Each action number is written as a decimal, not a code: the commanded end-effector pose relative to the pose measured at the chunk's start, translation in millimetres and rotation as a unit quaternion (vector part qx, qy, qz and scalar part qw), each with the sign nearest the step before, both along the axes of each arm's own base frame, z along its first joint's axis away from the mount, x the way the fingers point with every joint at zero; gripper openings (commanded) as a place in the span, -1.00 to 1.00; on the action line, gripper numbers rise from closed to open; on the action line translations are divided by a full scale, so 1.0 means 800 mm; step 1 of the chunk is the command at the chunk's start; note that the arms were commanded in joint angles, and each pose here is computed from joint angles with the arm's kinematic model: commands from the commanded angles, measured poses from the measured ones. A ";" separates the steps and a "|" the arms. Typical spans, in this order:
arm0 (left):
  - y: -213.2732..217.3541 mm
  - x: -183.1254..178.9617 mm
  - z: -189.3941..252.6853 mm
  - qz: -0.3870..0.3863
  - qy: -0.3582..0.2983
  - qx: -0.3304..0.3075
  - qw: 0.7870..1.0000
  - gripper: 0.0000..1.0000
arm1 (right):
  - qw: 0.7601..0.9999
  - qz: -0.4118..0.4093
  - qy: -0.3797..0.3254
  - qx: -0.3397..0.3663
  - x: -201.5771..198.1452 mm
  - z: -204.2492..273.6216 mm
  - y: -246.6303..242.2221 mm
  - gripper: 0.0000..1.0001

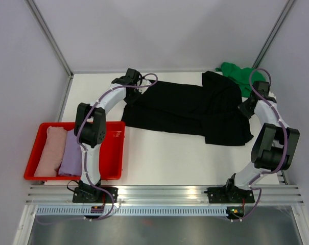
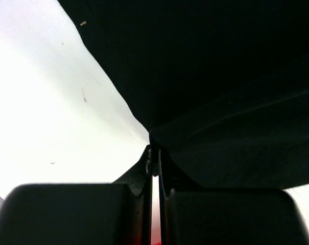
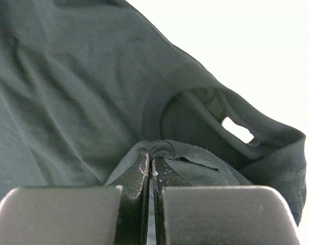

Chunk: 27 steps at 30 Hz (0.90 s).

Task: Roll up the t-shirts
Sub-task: Fold the tshirt

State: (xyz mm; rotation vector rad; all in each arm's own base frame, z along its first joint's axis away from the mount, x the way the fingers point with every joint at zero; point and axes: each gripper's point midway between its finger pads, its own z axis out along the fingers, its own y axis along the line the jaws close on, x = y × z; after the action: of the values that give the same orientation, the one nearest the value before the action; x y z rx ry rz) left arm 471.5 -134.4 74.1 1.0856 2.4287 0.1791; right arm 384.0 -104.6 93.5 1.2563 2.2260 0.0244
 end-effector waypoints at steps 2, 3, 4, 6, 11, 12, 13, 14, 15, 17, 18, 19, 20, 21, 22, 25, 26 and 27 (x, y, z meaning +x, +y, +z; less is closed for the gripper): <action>0.006 0.028 0.010 0.027 -0.031 0.002 0.999 -0.95 | 0.999 -0.008 -0.037 -0.027 0.034 0.024 -0.022 -0.99; 0.006 0.031 0.009 0.029 -0.032 0.002 0.999 -0.95 | 0.999 -0.008 -0.040 -0.028 0.036 0.025 -0.022 -0.99; 0.005 0.031 0.007 0.029 -0.030 0.003 0.999 -0.95 | 0.999 -0.008 -0.035 -0.027 0.036 0.019 -0.023 -0.99; 0.006 0.033 0.001 0.030 -0.028 0.006 0.999 -0.95 | 0.999 -0.007 -0.035 -0.024 0.040 0.014 -0.023 -0.99; 0.014 0.042 -0.010 0.049 -0.031 0.026 0.998 -0.49 | 0.999 0.006 -0.040 -0.003 0.054 -0.002 -0.015 -0.69; 0.015 0.043 -0.010 0.052 -0.032 0.029 0.998 -0.23 | 0.999 0.021 -0.041 -0.006 0.061 -0.005 -0.015 -0.47; 0.015 0.045 -0.008 0.056 -0.034 0.029 0.997 0.18 | 0.999 0.031 -0.040 -0.009 0.065 -0.007 -0.016 -0.05; 0.014 0.046 -0.004 0.057 -0.038 0.026 0.997 0.34 | 0.999 0.037 -0.033 -0.014 0.067 -0.009 -0.019 0.06; 0.013 0.045 0.001 0.058 -0.039 0.019 0.997 0.55 | 0.999 0.034 -0.011 -0.026 0.066 -0.010 -0.026 0.19; 0.009 0.043 0.021 0.058 -0.049 0.005 0.997 0.67 | 0.998 0.040 0.015 -0.046 0.058 -0.007 -0.035 0.27; 0.008 0.041 0.027 0.061 -0.051 0.000 0.997 0.72 | 0.998 0.039 0.019 -0.055 0.055 -0.001 -0.038 0.29; 0.007 0.039 0.033 0.062 -0.052 -0.005 0.997 0.72 | 0.997 0.042 0.022 -0.059 0.051 0.002 -0.038 0.30; 0.006 0.030 0.043 0.059 -0.045 -0.013 0.997 0.72 | 0.997 0.043 0.025 -0.058 0.044 0.005 -0.037 0.30; 0.004 0.025 0.047 0.062 -0.041 -0.022 0.997 0.71 | 0.997 0.044 0.026 -0.060 0.034 0.010 -0.034 0.29; 0.001 0.015 0.047 0.060 -0.028 -0.031 0.997 0.70 | 0.997 0.043 0.029 -0.060 0.026 0.011 -0.033 0.29; -0.001 -0.017 0.059 0.051 -0.002 -0.044 0.998 0.57 | 0.996 0.036 0.054 -0.062 -0.014 0.006 -0.029 0.34; -0.001 -0.034 0.058 0.043 0.011 -0.049 0.998 0.52 | 0.995 0.032 0.074 -0.052 -0.035 -0.010 -0.024 0.34; -0.004 -0.047 0.056 0.022 0.021 -0.043 0.999 0.42 | 0.996 0.022 0.065 -0.051 -0.046 -0.002 -0.027 0.31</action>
State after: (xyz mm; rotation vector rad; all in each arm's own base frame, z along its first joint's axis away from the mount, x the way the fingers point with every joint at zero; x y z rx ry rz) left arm 466.1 -128.8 87.3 0.9856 2.4868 0.1739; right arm 384.0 -120.9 84.4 1.1446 2.3268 -0.0940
